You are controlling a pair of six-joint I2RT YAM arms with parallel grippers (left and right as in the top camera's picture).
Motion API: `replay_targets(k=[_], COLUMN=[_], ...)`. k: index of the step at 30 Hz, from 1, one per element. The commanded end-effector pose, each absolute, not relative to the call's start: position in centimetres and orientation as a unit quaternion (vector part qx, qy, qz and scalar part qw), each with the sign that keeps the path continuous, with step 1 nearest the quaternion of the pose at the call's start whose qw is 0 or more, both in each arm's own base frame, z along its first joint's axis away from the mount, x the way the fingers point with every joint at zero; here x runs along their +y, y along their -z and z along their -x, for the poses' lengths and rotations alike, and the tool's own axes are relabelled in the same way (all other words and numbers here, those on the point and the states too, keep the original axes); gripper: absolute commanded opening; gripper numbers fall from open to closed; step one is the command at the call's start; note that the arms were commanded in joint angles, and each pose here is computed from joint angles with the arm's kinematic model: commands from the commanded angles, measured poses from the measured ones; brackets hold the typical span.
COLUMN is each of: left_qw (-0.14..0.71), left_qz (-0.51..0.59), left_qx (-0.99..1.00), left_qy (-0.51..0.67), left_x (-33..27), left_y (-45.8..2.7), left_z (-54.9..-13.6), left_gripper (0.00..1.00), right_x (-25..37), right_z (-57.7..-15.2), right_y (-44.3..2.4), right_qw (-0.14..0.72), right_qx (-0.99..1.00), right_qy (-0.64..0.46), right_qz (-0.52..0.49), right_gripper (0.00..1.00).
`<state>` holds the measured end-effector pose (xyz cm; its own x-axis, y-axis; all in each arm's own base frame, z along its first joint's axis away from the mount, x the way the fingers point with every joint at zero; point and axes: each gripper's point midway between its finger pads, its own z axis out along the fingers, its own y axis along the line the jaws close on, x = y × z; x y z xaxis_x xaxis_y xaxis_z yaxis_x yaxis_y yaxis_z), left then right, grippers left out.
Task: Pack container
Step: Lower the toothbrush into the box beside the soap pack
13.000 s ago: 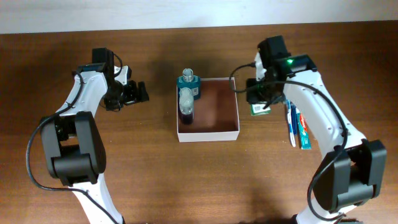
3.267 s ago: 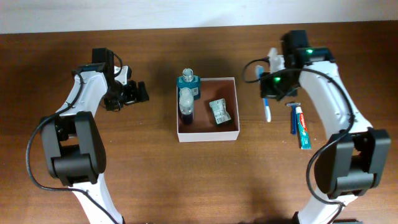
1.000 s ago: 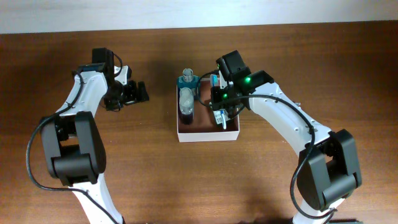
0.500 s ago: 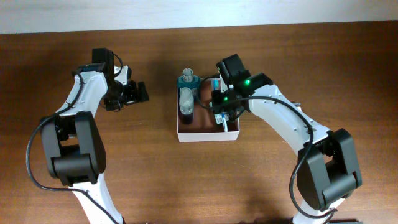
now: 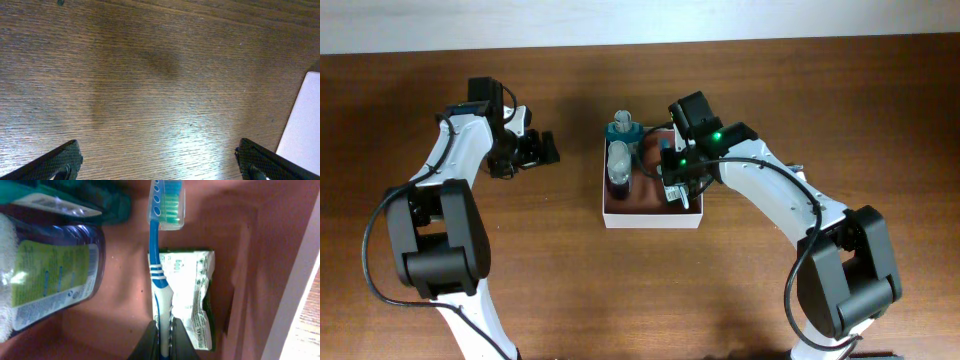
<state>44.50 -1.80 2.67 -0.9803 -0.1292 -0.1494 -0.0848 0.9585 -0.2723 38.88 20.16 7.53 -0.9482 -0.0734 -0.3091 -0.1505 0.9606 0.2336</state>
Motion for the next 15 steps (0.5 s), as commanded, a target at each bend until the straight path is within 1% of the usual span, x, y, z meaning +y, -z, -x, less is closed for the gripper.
replay_targets(k=[1, 7, 15], left_qw=[0.086, 0.086, 0.086], left_qz=[0.049, 0.049, 0.049], left_qx=[0.986, 0.986, 0.986], left_qy=[0.131, 0.131, 0.131], left_x=[-1.7, -1.7, -1.7], left_y=[-2.8, -2.8, -2.8], left_z=[-44.5, -44.5, -44.5], left_gripper=[1.0, 0.99, 0.99], right_x=[20.5, 20.6, 20.8], right_z=[-38.7, -39.1, -39.5], right_y=[-7.8, -7.5, -5.3], right_qw=[0.158, 0.162, 0.15], right_qx=[0.977, 0.976, 0.979], right_qy=[-0.127, -0.129, -0.123], right_qz=[0.065, 0.065, 0.066], right_gripper=[0.04, 0.04, 0.04])
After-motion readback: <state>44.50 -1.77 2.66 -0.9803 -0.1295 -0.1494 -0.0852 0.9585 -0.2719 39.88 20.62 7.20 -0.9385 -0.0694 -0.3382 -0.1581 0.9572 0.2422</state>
